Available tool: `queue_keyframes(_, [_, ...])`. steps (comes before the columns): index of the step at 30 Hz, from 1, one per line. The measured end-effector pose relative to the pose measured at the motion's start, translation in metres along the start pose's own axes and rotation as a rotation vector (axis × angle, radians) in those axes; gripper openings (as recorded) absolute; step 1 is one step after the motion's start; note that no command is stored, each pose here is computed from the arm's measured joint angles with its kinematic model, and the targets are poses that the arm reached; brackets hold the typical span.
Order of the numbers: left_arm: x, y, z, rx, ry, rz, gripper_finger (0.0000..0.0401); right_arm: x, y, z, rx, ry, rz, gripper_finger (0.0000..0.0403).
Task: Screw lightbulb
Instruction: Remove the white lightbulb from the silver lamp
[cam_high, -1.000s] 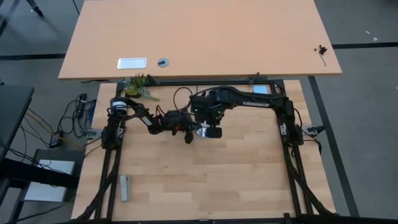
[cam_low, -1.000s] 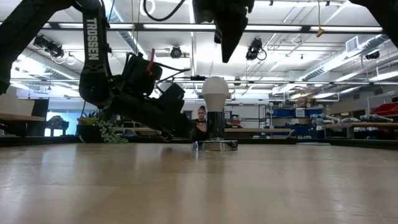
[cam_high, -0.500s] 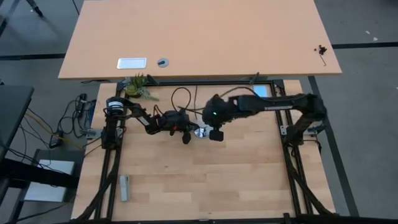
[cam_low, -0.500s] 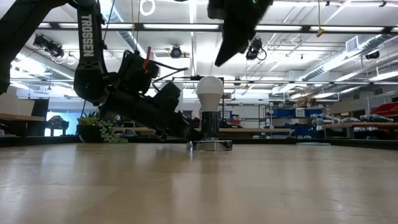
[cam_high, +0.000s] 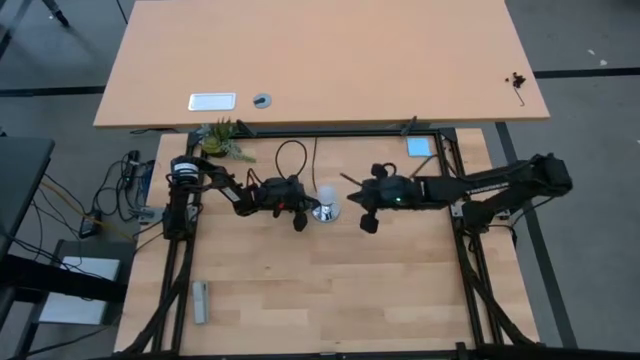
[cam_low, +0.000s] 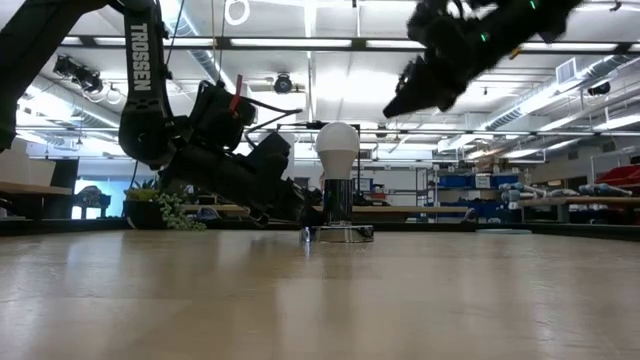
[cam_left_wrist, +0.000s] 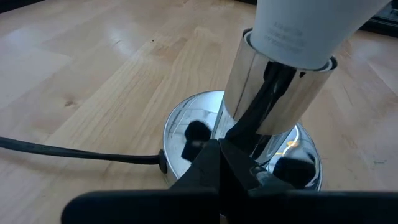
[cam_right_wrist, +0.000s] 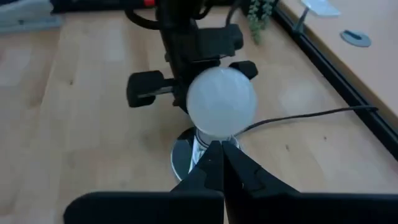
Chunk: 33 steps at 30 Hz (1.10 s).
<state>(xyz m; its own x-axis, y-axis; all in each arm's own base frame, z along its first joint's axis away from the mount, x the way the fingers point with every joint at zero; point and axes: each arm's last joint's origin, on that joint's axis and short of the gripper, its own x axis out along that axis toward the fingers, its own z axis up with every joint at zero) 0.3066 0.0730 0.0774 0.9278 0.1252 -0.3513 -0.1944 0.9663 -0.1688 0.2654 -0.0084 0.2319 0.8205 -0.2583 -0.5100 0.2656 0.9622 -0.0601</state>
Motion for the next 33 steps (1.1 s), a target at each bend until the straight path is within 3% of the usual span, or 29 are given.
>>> queue_keyframes(10, [0.0,-0.001,0.0,0.048,0.005,-0.006,0.0,0.016,-0.005,-0.06,0.065,-0.234,0.071,0.0004])
queue_keyframes(18, [-0.002,-0.003,0.003,0.065,0.019,-0.05,0.0,0.017,-0.005,-0.068,0.066,-0.256,0.072,0.0009])
queue_keyframes(33, [-0.025,-0.01,0.033,0.13,0.086,-0.047,0.0,0.015,-0.007,-0.082,0.055,-0.226,0.073,0.0006])
